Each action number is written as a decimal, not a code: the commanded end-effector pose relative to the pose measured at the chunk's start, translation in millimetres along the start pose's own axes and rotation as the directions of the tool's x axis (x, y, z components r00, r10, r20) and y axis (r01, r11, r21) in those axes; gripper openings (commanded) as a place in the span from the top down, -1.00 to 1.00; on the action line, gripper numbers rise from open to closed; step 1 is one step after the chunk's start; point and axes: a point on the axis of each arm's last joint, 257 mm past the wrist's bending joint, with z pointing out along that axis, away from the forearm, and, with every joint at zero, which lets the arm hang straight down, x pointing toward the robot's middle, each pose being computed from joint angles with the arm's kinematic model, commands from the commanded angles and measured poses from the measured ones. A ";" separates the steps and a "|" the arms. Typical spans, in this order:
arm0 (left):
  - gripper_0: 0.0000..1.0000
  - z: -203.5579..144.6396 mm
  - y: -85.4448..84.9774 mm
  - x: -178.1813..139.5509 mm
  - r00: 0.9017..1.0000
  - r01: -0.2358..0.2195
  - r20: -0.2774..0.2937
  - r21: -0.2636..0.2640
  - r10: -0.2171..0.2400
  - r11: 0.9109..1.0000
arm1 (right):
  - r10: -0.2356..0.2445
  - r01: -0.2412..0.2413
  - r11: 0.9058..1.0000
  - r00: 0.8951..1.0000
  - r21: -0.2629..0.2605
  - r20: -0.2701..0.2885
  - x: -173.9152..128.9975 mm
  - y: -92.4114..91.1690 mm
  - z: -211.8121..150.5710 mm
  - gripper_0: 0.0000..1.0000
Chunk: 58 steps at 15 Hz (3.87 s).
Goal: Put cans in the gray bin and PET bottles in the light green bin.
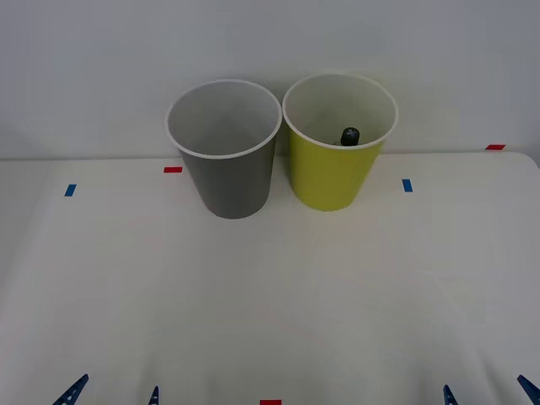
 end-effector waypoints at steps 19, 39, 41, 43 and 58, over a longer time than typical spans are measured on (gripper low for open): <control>-1.00 0.0 0.0 0.0 1.000 0.000 0.000 0.000 0.000 1.000 | 0.000 0.000 1.000 1.000 0.000 0.000 0.0 0.0 0.0 -1.00; -1.00 0.0 0.0 0.0 1.000 0.000 0.000 0.000 0.000 1.000 | 0.000 0.000 1.000 1.000 0.000 0.000 0.0 0.0 0.0 -1.00; -1.00 0.0 0.0 0.0 1.000 0.000 0.000 0.000 0.000 1.000 | 0.000 0.000 1.000 1.000 0.000 0.000 0.0 0.0 0.0 -1.00; -1.00 0.0 0.0 0.0 1.000 0.000 0.000 0.000 0.000 1.000 | 0.000 0.000 1.000 1.000 0.000 0.000 0.0 0.0 0.0 -1.00; -1.00 0.0 0.0 0.0 1.000 0.000 0.000 0.000 0.000 1.000 | 0.000 0.000 1.000 1.000 0.000 0.000 0.0 0.0 0.0 -1.00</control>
